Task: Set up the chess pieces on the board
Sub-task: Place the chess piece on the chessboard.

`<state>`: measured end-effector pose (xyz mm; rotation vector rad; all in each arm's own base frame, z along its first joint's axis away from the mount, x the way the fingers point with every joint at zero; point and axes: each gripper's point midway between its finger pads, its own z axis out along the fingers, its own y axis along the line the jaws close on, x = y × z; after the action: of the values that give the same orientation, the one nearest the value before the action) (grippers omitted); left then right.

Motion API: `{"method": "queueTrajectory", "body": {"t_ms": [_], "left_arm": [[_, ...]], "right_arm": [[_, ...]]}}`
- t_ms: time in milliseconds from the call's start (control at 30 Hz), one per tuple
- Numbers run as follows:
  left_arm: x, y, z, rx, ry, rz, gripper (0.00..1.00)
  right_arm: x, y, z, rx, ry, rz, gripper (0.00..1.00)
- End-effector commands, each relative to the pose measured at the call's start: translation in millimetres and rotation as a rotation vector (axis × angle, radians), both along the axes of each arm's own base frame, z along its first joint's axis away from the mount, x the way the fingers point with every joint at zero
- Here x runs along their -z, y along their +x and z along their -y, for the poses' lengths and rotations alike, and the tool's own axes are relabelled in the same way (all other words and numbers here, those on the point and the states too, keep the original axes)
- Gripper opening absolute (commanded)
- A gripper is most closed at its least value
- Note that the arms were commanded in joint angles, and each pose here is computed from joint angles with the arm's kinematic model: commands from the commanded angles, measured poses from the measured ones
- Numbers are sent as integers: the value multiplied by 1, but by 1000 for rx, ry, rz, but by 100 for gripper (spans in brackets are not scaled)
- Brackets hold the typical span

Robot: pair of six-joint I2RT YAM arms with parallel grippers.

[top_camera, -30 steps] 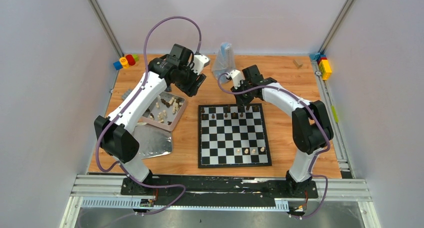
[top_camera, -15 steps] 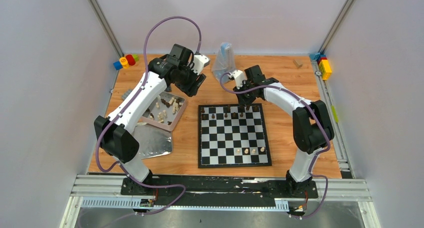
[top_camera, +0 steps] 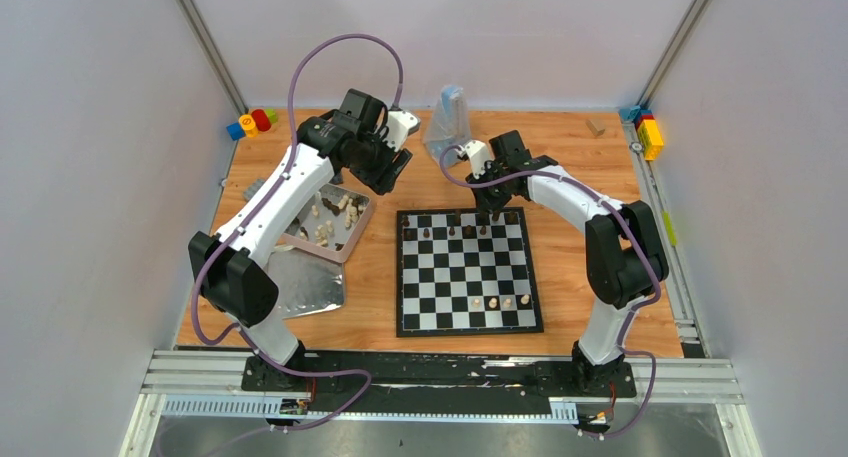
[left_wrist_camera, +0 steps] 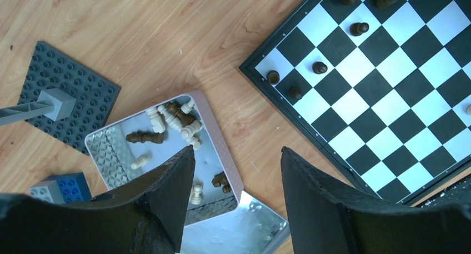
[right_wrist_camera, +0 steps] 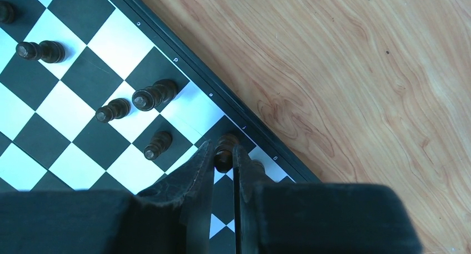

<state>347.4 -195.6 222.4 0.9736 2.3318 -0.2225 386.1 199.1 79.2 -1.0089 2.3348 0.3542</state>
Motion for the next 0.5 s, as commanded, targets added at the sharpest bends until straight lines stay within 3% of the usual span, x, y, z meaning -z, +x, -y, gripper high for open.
{"method": "queueTrajectory", "body": {"t_ms": [0, 467], "left_arm": [[-18, 2, -1, 6, -24, 62, 66], [-19, 2, -2, 7, -24, 66, 66]], "right_arm": [[3, -3, -2, -17, 9, -16, 1], [13, -5, 0, -16, -6, -46, 4]]}}
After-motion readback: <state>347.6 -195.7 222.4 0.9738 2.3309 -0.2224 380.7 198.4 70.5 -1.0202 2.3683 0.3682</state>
